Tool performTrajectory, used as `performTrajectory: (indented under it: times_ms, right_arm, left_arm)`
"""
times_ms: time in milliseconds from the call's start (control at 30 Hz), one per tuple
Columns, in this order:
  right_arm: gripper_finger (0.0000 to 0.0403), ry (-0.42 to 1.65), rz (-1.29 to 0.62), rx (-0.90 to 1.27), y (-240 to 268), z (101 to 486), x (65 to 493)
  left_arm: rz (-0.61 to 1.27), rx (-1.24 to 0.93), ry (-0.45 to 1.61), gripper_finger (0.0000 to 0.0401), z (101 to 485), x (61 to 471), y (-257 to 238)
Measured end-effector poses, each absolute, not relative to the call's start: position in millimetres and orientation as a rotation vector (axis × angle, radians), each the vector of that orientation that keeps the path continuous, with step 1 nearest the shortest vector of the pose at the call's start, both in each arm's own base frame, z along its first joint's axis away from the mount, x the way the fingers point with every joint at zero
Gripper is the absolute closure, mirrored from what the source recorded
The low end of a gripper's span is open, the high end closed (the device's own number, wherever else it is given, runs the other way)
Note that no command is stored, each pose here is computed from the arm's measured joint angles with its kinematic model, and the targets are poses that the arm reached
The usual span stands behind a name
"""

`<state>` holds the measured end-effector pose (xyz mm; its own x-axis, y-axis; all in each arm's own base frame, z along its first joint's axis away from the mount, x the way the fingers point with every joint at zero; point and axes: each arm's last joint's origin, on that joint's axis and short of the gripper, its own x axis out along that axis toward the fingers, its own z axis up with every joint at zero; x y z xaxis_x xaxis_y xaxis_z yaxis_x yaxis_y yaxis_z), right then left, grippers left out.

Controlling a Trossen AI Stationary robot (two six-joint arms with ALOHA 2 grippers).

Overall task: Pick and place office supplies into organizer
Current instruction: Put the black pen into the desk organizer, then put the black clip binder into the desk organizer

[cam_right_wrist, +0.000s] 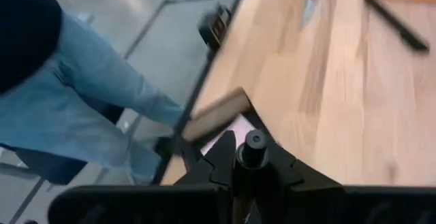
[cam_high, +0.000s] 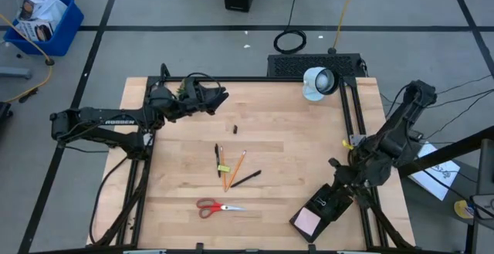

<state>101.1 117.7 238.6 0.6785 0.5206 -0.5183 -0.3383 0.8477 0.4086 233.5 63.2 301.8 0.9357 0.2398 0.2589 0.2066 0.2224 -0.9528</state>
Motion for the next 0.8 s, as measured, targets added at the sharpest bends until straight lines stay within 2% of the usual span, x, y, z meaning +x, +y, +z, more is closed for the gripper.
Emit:
performTrajectory:
  times_ms: [200,467,800]
  right_arm:
    - [0.0373,0.725,0.480,0.309,119,214,101]
    - [0.0360,0.747,0.511,0.274,122,209,103]
    - [0.0291,0.612,0.563,0.265,126,220,107]
  left_arm:
    - [0.021,-1.359,-0.387,0.0171,302,234,63]
    - [0.024,-1.339,-0.385,0.0171,302,234,63]
    - [0.020,-1.339,-0.383,0.0171,302,234,63]
